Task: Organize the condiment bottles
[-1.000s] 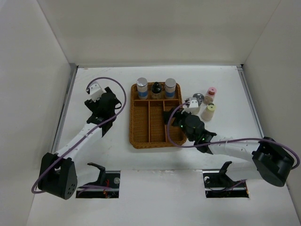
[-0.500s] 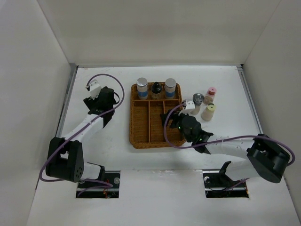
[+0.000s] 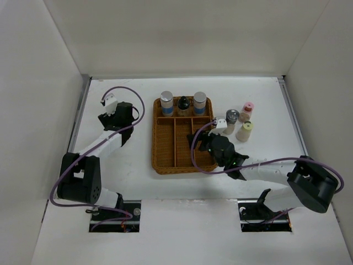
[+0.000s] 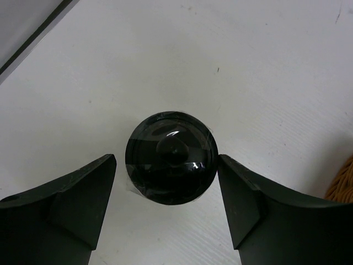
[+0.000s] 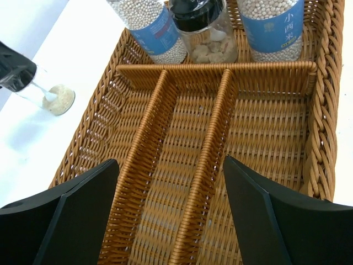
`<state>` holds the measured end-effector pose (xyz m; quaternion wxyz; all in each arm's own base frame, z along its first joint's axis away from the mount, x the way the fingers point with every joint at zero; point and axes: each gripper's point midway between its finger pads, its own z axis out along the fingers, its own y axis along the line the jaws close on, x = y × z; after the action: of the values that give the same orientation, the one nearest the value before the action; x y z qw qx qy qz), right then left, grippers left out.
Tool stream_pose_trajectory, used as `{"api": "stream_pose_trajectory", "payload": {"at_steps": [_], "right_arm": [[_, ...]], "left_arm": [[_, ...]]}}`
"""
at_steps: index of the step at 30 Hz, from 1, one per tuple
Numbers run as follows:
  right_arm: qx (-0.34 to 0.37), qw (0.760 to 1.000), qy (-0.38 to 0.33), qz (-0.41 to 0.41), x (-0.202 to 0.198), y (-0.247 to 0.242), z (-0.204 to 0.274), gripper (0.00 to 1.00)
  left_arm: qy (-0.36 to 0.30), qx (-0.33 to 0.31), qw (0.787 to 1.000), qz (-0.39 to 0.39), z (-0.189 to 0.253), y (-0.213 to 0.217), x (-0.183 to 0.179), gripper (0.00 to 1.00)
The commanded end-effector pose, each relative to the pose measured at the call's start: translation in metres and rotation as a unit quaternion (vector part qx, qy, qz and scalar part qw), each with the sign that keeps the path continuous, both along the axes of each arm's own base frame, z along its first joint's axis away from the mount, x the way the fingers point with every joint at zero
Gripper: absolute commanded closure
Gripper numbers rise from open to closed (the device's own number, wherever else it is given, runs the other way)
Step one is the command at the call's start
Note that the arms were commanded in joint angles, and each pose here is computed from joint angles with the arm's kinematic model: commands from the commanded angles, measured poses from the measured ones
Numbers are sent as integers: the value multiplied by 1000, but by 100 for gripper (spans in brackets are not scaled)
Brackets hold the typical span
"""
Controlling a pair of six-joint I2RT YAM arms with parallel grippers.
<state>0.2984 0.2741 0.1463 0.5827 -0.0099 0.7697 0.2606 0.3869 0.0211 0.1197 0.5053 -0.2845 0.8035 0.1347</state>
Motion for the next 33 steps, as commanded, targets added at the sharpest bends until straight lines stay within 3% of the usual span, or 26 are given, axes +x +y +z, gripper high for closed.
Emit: {"api": "stream_pose_trajectory", "payload": {"at_steps": [1, 6, 16, 23, 33], "right_arm": [[28, 999, -21, 16, 3, 15, 22, 17], [32, 999, -19, 16, 3, 15, 22, 16], [30, 999, -22, 21, 2, 17, 25, 16], [29, 999, -19, 24, 2, 18, 23, 16], [34, 999, -11, 30, 0, 21, 19, 16]], "left_arm": [[-42, -2, 999, 1, 25, 1, 18, 28], [-40, -1, 999, 2, 23, 4, 21, 33], [-41, 1, 999, 1, 17, 3, 20, 55], [-59, -7, 998, -3, 27, -3, 6, 59], [-117, -17, 992, -36, 89, -22, -12, 59]]}}
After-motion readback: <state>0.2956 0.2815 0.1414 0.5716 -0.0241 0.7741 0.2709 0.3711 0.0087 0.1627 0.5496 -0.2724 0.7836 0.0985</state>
